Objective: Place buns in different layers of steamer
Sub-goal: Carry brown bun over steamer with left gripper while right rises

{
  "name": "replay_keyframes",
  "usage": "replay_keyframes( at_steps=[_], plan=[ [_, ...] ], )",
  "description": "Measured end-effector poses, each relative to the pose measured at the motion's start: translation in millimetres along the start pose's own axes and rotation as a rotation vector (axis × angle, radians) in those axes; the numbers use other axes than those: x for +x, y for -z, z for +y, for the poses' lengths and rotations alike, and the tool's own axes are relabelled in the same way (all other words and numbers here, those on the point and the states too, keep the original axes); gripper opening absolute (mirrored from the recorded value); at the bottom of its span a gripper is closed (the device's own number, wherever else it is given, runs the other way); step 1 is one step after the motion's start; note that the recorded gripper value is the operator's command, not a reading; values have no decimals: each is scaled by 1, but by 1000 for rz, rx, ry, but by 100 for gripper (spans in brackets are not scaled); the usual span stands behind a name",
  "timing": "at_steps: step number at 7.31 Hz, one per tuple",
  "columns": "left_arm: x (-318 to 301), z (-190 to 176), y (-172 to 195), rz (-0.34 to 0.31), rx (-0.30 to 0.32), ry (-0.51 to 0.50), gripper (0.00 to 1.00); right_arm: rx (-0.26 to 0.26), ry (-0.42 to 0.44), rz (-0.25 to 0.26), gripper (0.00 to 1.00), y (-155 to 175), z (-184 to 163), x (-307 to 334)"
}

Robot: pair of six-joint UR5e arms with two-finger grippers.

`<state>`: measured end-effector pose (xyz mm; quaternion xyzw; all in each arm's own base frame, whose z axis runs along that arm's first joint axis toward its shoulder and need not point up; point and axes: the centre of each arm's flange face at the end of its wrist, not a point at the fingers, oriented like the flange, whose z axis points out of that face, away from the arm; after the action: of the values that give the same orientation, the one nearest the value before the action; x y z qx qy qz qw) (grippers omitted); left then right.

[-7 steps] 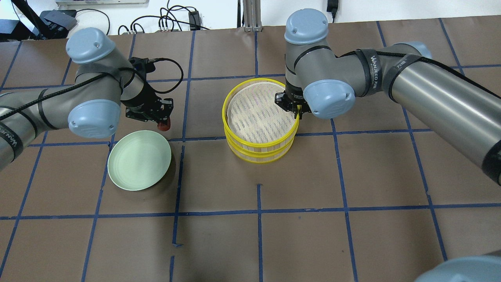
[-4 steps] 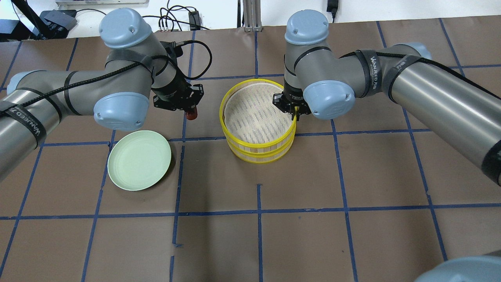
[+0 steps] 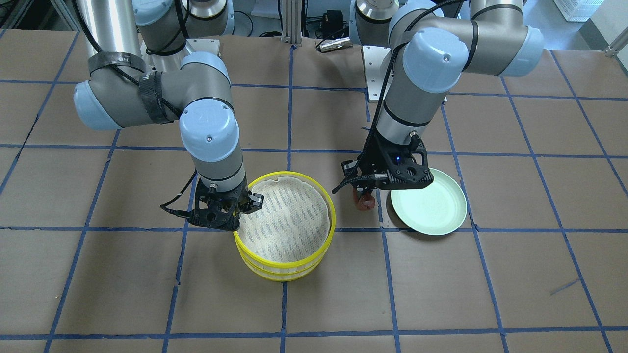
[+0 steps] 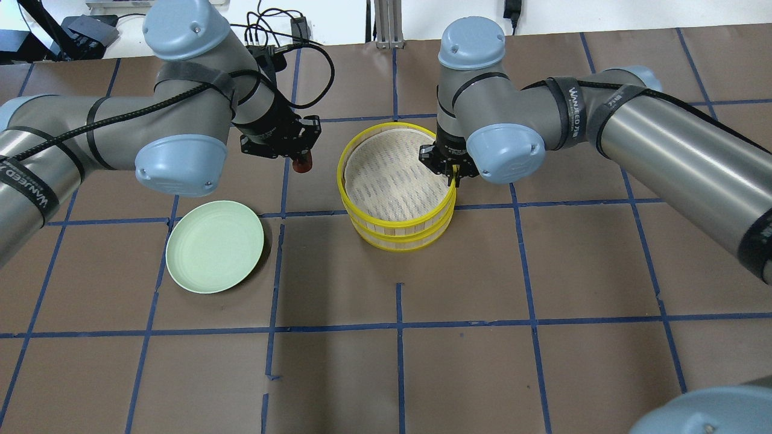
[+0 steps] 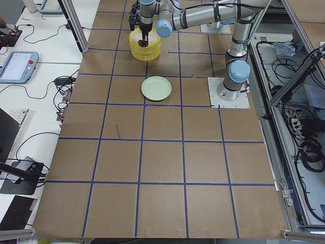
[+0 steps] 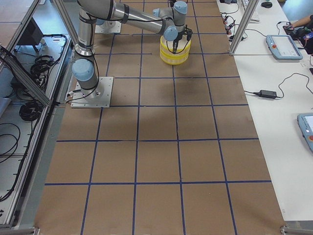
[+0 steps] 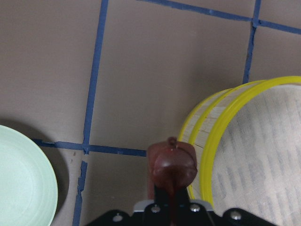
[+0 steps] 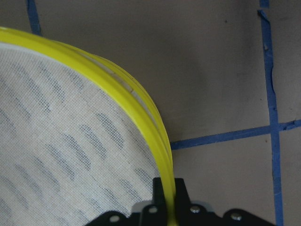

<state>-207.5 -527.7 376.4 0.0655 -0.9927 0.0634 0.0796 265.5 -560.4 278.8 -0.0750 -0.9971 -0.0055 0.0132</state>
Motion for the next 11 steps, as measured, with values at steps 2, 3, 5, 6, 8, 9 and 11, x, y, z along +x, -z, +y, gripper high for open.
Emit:
replay_keyframes(
  at_steps=[2,3,5,6,8,9,11],
  plan=[
    [17,20,26,65,7,-36,1,2,3,4,14,0,-1,0],
    [21,23,30,87,9,-44,1,3,1,5,14,0,-1,0],
    [27,21,34,131,20,-54,1,1,-2,6,17,1,0,1],
    [28,20,31,154,21,-59,1,-2,-2,9,17,0,1,1],
    [32,17,28,240,15,-111,1,-7,-2,13,43,-1,1,2],
    [32,16,27,273,15,-146,1,-7,-5,14,99,-2,1,3],
    [32,17,23,292,14,-202,1,-10,-5,10,100,-2,2,2]
  ],
)
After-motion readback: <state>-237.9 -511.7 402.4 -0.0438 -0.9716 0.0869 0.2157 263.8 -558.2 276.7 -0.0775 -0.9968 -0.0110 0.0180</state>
